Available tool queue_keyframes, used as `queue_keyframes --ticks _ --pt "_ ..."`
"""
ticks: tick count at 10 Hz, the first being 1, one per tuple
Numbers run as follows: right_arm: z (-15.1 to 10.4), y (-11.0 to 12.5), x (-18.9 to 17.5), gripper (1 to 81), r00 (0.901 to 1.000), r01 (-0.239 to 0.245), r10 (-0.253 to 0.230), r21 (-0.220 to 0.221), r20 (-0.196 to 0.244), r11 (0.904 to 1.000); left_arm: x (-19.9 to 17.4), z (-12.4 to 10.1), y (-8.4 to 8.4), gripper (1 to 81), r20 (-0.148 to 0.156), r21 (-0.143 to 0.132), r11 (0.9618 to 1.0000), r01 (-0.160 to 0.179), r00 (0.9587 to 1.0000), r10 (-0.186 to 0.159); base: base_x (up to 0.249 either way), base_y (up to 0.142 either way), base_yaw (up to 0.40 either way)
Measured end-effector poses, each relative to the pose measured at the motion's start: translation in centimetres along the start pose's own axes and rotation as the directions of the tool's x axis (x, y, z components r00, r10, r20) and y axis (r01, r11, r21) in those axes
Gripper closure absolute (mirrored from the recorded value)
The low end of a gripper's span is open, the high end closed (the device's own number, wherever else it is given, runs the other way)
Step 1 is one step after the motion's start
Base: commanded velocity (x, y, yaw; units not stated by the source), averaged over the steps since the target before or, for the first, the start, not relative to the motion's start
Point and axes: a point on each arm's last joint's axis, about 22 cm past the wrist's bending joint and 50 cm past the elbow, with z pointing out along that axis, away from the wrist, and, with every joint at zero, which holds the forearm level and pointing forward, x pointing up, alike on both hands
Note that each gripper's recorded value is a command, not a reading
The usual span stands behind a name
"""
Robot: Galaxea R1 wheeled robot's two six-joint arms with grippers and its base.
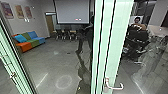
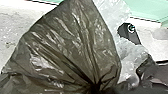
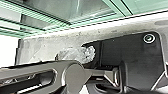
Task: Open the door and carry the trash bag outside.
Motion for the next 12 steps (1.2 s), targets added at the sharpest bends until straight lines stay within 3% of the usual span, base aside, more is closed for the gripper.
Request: queue_keyframes --ticks 3,8,10,12 --pt "-4.3 -1.3 6.2 1.0 0.9945 0.087 -0.088 -0.010 -0.057 0.9962 0.0 0.1 0.4 81.1 0.000 -0.005 1.0000 0.001 1.0000 -0.001 0.000 0.000 0.000" --pt "-10.7 -2.2 13.0 1.0 0.9776 0.204 -0.207 -0.070 -0.039 0.9764 0.1 0.3 0.9 81.1 -0.003 -0.009 1.0000 0.002 1.0000 -0.002 0.000 0.000 0.000" --pt "-13.0 -3.0 16.2 1.0 0.9739 0.220 -0.224 -0.090 -0.037 0.9714 0.1 0.3 0.9 81.1 -0.004 -0.009 1.0000 0.002 1.0000 -0.002 0.000 0.000 0.000" --pt "-16.0 -4.2 19.4 1.0 0.9780 0.191 -0.199 -0.117 -0.062 0.9747 0.1 0.3 0.9 81.1 -0.004 -0.009 1.0000 0.002 1.0000 -0.002 0.000 0.000 0.000"
